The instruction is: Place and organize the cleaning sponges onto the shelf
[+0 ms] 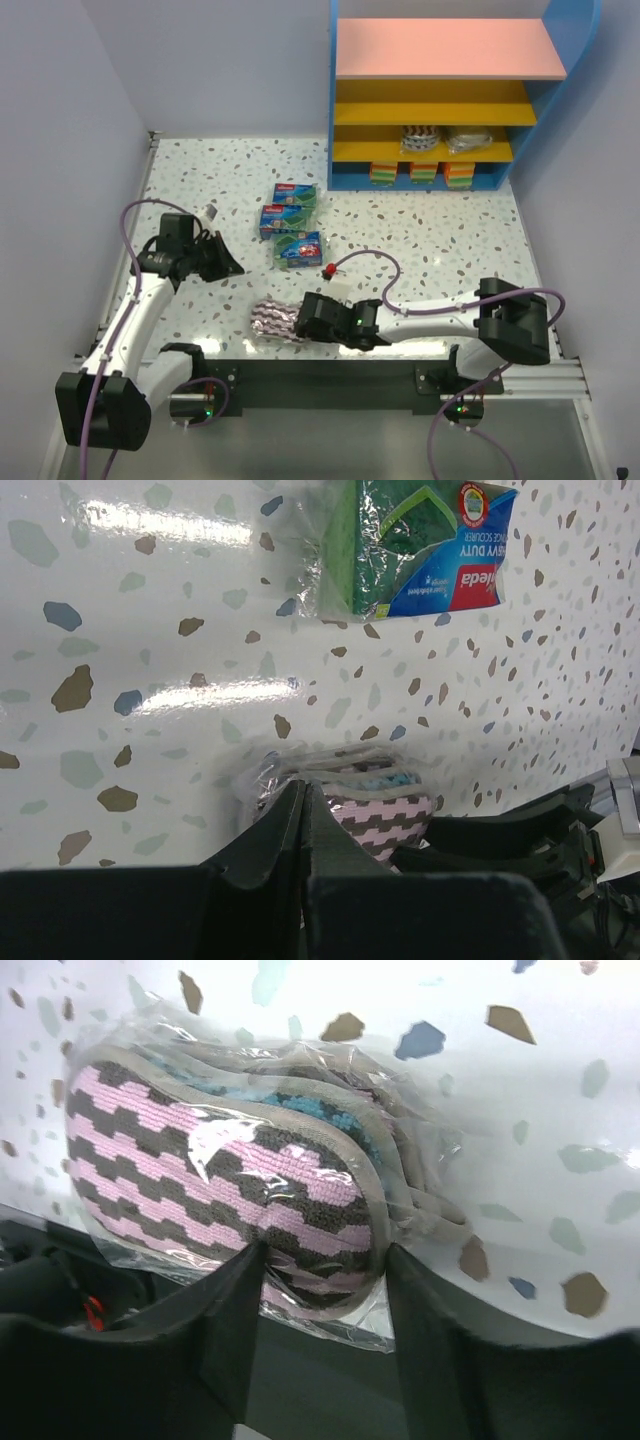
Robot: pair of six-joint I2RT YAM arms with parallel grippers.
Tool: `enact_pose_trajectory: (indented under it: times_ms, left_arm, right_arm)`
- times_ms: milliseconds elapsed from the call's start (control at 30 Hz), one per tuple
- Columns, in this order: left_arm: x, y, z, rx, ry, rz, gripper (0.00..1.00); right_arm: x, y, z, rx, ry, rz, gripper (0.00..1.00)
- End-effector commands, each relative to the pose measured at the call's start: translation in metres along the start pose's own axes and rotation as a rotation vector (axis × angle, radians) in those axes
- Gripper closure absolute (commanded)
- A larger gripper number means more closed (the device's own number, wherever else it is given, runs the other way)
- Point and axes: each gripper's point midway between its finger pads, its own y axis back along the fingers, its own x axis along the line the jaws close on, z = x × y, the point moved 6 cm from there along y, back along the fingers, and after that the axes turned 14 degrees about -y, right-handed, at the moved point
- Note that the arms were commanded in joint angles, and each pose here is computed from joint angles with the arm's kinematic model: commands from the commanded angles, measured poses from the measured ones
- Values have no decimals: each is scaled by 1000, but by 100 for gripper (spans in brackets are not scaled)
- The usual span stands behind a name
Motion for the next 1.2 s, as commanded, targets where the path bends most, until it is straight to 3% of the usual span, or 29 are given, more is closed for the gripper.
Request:
enact_pose_trajectory:
  times_ms: [0,100,133,200,367,500,767,933,1100,1167]
  left_arm:
    - [2,-4,-1,4,-26,-14,100]
    - [3,-4,0,5,-31,-9,100]
    - [2,-3,1,2,-34,-10,100]
    - [2,-3,1,3,-33,-8,100]
    - [2,-3,2,4,-34,-3,100]
    - [0,1,10,-15,-41,-2,100]
    - [-4,1,24,-44,-34,-10,100]
    - [-5,-2,30,-46,-27,-24,100]
    - [-9,2,42,-68,-36,-25,100]
    - [-10,4,45,-70,-39,-18,100]
  right_arm:
    - [-12,-19,8,-52,-21,-19,49]
    - [-20,-22,15,-53,-40,-11,72]
    - [-18,-18,19,-62,-51,8,87]
    - [-21,-12,22,-70,-38,1,100]
    - [-17,14,27,-28,-51,64,100]
    - [-8,64,47,-28,-112,168,100]
    - [-16,136,136,-257,-305,261,100]
    - [-11,134,194,-442,-346,175,100]
    - [8,112,246,-565,-461,269,100]
    - [14,97,261,-547,-508,295,100]
